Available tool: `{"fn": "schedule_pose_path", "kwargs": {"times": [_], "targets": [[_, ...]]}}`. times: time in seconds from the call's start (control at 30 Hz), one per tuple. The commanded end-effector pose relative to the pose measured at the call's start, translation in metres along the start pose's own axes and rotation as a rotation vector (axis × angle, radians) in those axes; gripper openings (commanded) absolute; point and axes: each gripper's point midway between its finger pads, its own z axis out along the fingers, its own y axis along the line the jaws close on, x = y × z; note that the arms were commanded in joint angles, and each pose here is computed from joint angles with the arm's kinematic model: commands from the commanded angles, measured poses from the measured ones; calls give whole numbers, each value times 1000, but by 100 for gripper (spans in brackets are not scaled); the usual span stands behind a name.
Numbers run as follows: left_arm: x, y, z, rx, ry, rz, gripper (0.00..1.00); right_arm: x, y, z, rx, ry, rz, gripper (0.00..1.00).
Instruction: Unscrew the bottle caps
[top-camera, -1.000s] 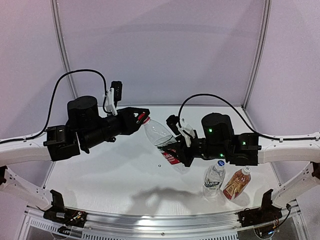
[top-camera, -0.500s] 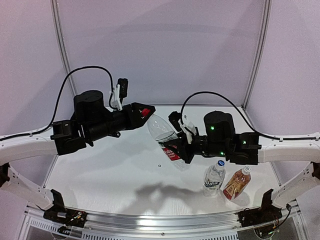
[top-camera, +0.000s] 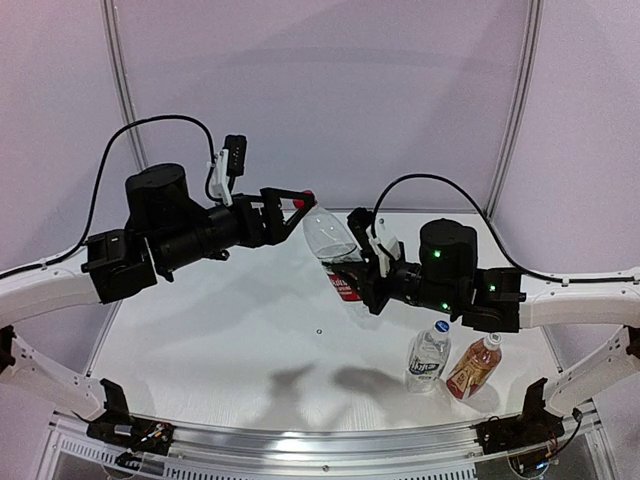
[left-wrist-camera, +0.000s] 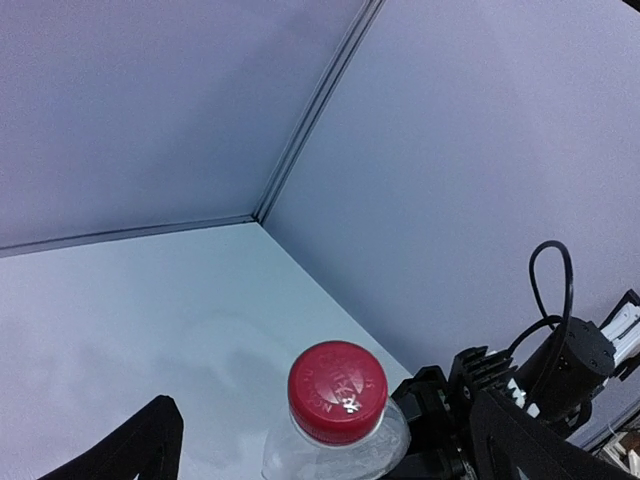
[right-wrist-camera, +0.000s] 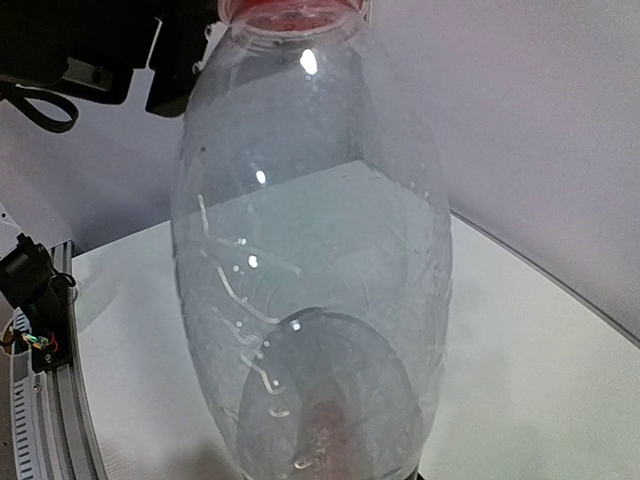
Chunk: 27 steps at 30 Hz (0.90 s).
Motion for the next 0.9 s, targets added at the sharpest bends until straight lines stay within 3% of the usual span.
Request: {"fn": "schedule_pose_path", "kwargs": {"times": [0.0, 0.07, 0.2, 0.43, 0.57, 0.87], "targets": [[-17, -12, -28, 58, -24, 197, 99, -12, 3, -2, -27, -24, -7, 12], [-12, -26, -40, 158, -1, 310, 99, -11, 14, -5, -109, -26, -6, 12], [-11, -44, -57, 266, 13, 407, 99, -11, 50, -22, -355, -28, -17, 12], [-3, -62, -73, 487, 26, 401, 91, -18, 78, -53, -610, -68, -30, 12], [5, -70, -70, 561, 44, 393, 84, -18, 84, -60, -660, -65, -42, 12], [15, -90, -68, 699, 74, 375, 84, -16, 80, -54, -629, -49, -6, 13]]}}
